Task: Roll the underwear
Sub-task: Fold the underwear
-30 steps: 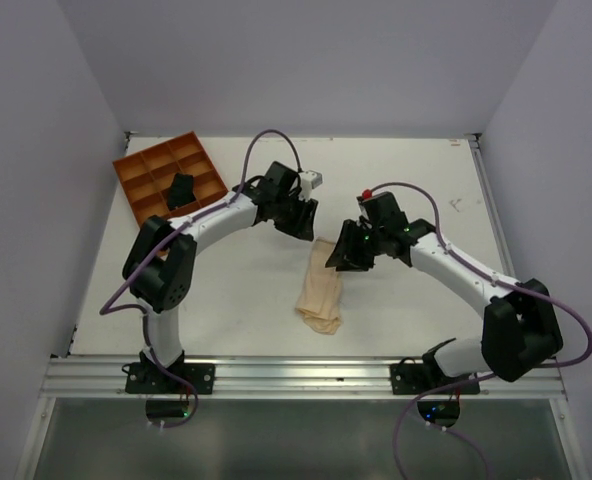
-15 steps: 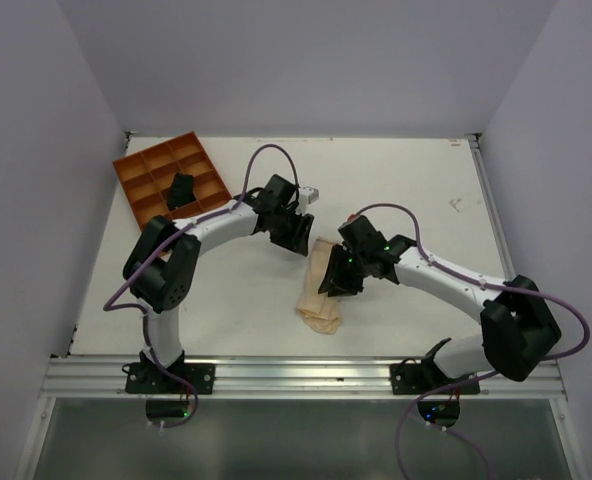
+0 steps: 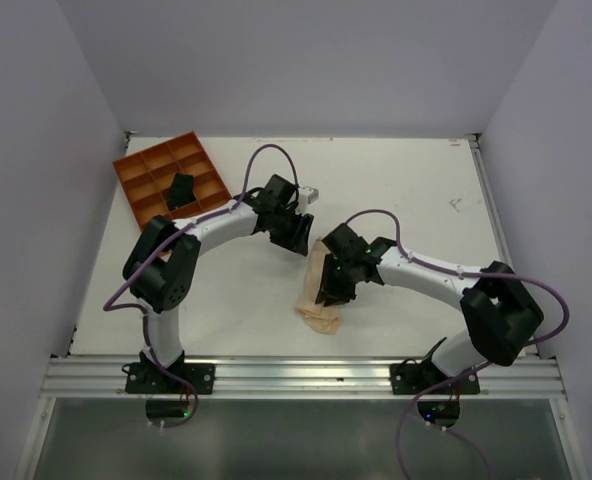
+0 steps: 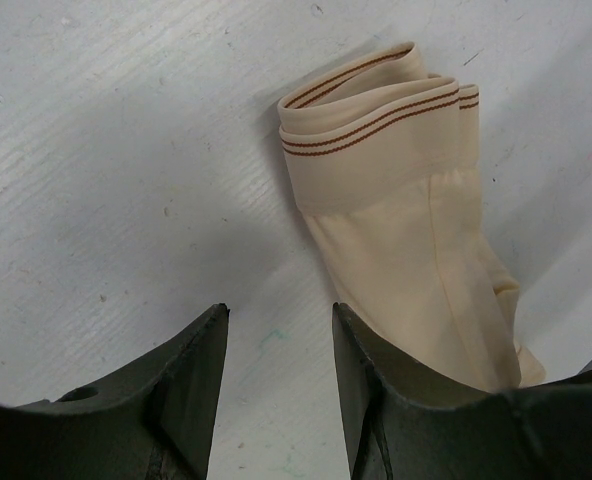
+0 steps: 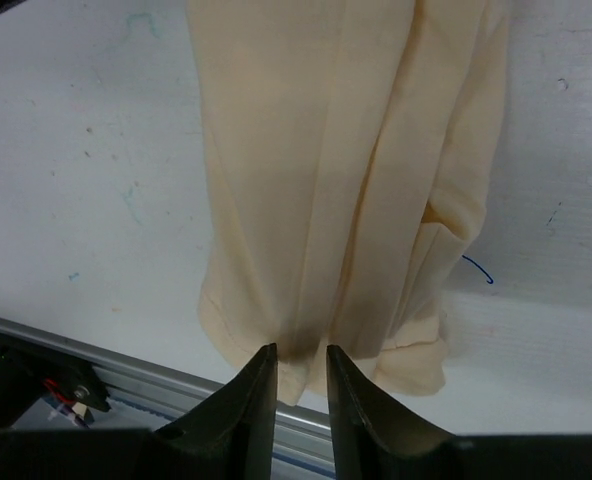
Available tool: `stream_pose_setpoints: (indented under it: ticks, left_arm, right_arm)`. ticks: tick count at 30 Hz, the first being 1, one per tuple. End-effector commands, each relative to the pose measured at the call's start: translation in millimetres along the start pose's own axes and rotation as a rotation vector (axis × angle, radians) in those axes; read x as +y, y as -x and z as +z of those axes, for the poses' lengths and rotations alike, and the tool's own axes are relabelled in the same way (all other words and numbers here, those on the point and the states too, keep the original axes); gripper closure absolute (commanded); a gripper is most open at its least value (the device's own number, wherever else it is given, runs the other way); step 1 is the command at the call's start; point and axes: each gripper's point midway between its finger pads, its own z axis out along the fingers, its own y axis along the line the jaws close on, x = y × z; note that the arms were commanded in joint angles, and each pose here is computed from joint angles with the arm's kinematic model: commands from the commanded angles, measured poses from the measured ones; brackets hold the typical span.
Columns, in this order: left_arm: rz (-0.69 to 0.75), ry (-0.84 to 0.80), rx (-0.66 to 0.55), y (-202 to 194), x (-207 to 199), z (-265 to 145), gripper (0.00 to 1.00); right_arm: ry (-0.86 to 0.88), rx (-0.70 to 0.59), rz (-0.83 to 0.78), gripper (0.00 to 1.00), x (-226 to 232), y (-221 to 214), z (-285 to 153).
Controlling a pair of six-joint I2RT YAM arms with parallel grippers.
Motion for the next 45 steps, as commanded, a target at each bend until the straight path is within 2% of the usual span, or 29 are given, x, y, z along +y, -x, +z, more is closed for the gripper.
stream_pose_setpoints:
  ticks: [1, 2, 6, 19, 26, 29, 32, 37, 41, 45]
  left_arm:
    - [0.029, -0.018, -0.058, 19.1, -5.8, -13.6, 0.5]
    - [0.033, -0.014, -0.06, 20.3, -4.9, -14.7, 0.5]
    - [0.029, -0.011, -0.063, 20.8, -3.7, -15.9, 0.5]
    - [0.003, -0.038, -0.077, 26.4, -8.9, -12.3, 0.5]
    - [0.013, -0.079, -0.102, 33.4, -16.6, -13.4, 0.5]
    - [0.052, -0.165, -0.159, 49.3, -32.0, -15.9, 0.5]
    - [0.115, -0.323, -0.234, 69.3, -61.7, -24.6, 0.51]
    - [0.123, -0.498, -0.326, 89.4, -88.5, -24.7, 0.52]
    - [0.046, -0.551, -0.284, 74.9, -87.3, -3.6, 0.53]
    - [0.008, -0.536, -0.235, 54.0, -77.9, 23.0, 0.53]
  right_arm:
    - [-0.011, -0.041, 0.008, 0.72, 7.3, 10.6, -6.1]
    - [-0.01, -0.041, 0.008, 0.8, 7.3, 10.6, -6.2]
    - [0.01, -0.056, -0.004, 1.0, 9.3, 11.2, -12.9]
    - [-0.004, -0.041, -0.108, 1.0, -5.6, 1.5, -27.4]
    - [-0.07, -0.001, -0.146, 1.0, -28.5, -8.2, -18.5]
    - [-0.058, -0.012, -0.164, 1.0, -32.1, -9.5, -18.3]
    - [-0.053, -0.01, -0.204, 1.0, -28.9, -6.2, -20.8]
    - [-0.079, -0.024, -0.23, 1.0, -32.9, 0.3, -22.8]
    - [-0.095, -0.031, -0.234, 1.0, -40.2, 0.1, -25.4]
    - [-0.111, -0.045, -0.242, 1.0, -44.4, 2.1, -28.5]
